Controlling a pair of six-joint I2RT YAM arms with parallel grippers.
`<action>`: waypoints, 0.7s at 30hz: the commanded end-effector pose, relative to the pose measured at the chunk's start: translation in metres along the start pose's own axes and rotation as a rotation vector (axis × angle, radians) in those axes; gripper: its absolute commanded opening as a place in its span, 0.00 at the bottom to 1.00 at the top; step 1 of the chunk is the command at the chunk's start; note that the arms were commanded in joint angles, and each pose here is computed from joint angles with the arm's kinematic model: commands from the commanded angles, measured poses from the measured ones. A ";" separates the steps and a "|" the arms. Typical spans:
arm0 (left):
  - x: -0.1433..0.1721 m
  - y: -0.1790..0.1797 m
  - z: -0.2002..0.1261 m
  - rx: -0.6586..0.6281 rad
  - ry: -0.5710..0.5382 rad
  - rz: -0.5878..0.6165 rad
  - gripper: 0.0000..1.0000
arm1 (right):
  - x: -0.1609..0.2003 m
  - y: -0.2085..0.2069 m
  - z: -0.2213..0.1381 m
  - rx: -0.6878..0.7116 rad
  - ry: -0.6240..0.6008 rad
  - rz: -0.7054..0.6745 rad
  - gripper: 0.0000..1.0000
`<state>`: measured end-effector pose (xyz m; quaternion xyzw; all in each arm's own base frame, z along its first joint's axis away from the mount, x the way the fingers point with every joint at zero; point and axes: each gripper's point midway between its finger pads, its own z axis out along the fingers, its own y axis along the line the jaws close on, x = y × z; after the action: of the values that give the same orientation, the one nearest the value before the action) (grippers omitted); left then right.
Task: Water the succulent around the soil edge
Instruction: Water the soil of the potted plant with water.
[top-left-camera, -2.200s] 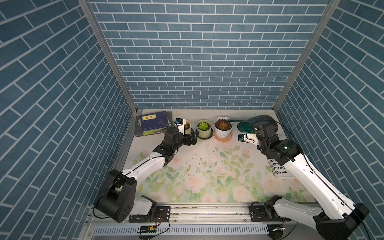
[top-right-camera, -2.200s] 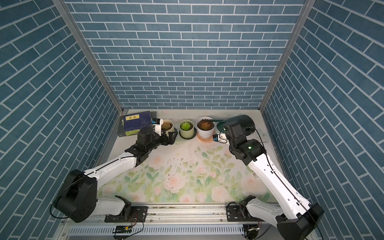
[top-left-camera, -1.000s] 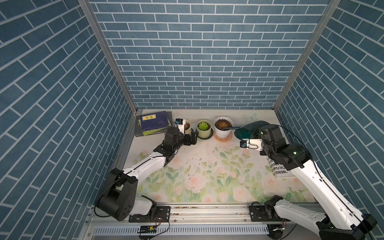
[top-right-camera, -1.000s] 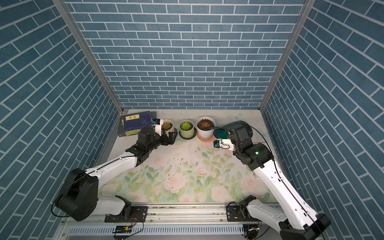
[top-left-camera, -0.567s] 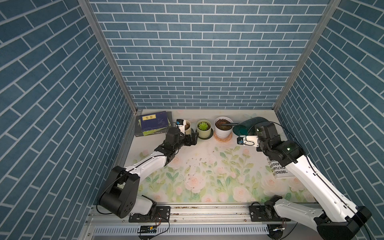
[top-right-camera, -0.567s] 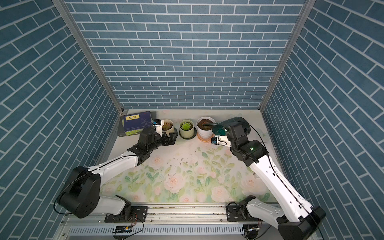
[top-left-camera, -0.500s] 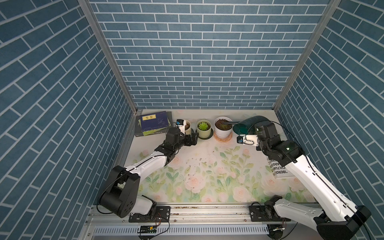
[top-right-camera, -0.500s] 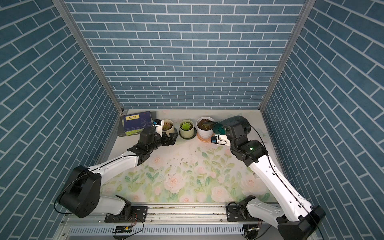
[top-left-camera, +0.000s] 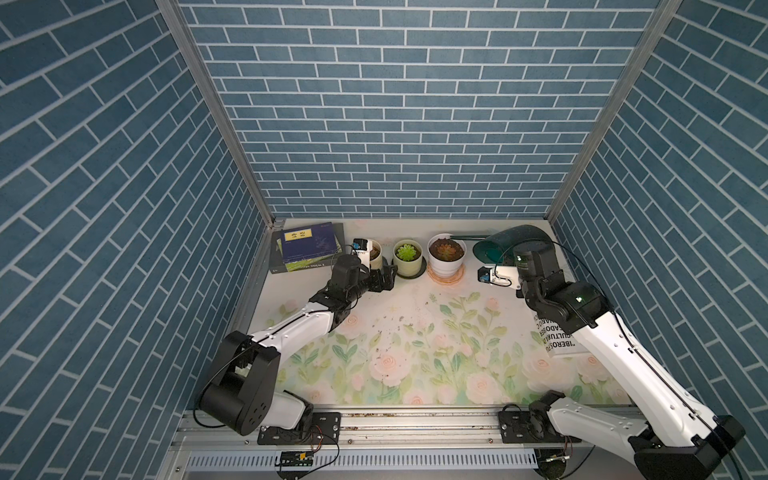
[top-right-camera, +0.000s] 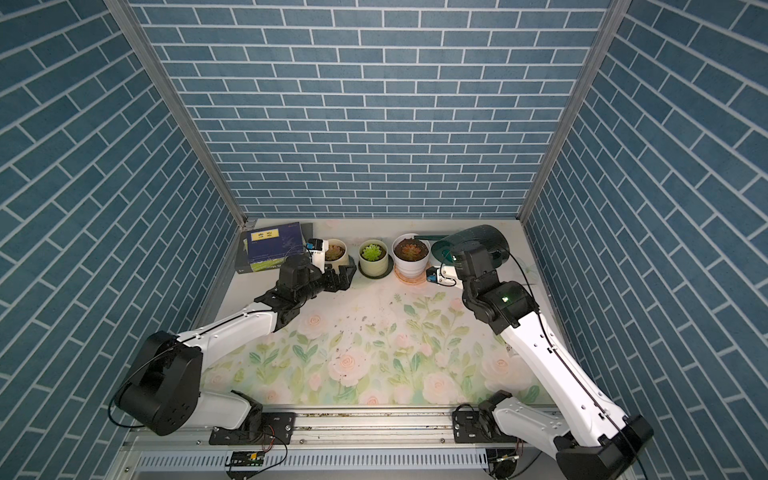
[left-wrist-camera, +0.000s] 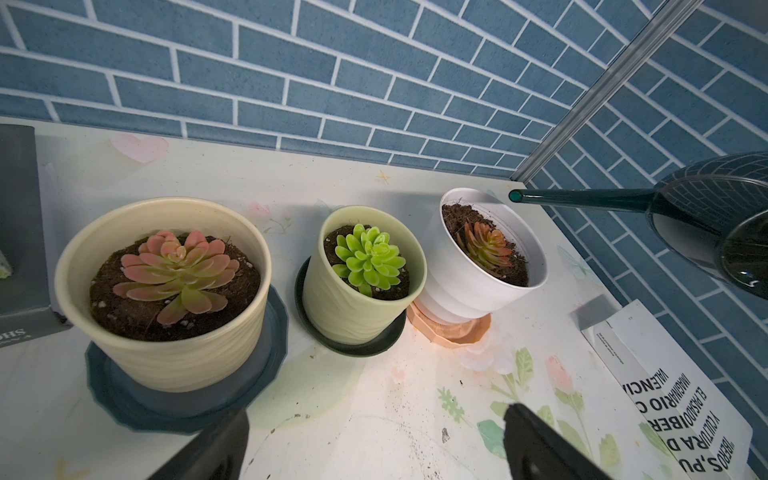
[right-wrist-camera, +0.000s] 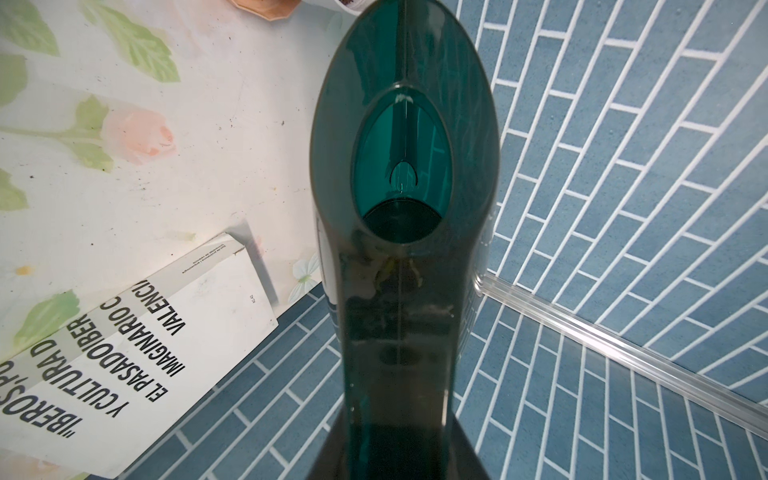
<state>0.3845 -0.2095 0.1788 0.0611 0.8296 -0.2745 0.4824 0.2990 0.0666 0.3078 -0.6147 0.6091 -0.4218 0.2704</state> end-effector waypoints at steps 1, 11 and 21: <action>-0.006 -0.006 -0.001 0.016 -0.020 0.006 1.00 | 0.017 -0.014 -0.015 0.071 0.028 0.048 0.00; -0.012 0.010 -0.007 -0.072 -0.037 -0.073 1.00 | -0.013 -0.018 -0.021 0.105 -0.143 0.084 0.00; -0.009 0.028 -0.015 -0.181 0.030 -0.257 1.00 | -0.063 -0.027 -0.039 0.018 -0.387 0.157 0.00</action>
<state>0.3913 -0.1852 0.1810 -0.0490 0.8498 -0.2613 0.4551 0.2854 0.1230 0.3164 -0.6565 0.5778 -0.3139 0.3696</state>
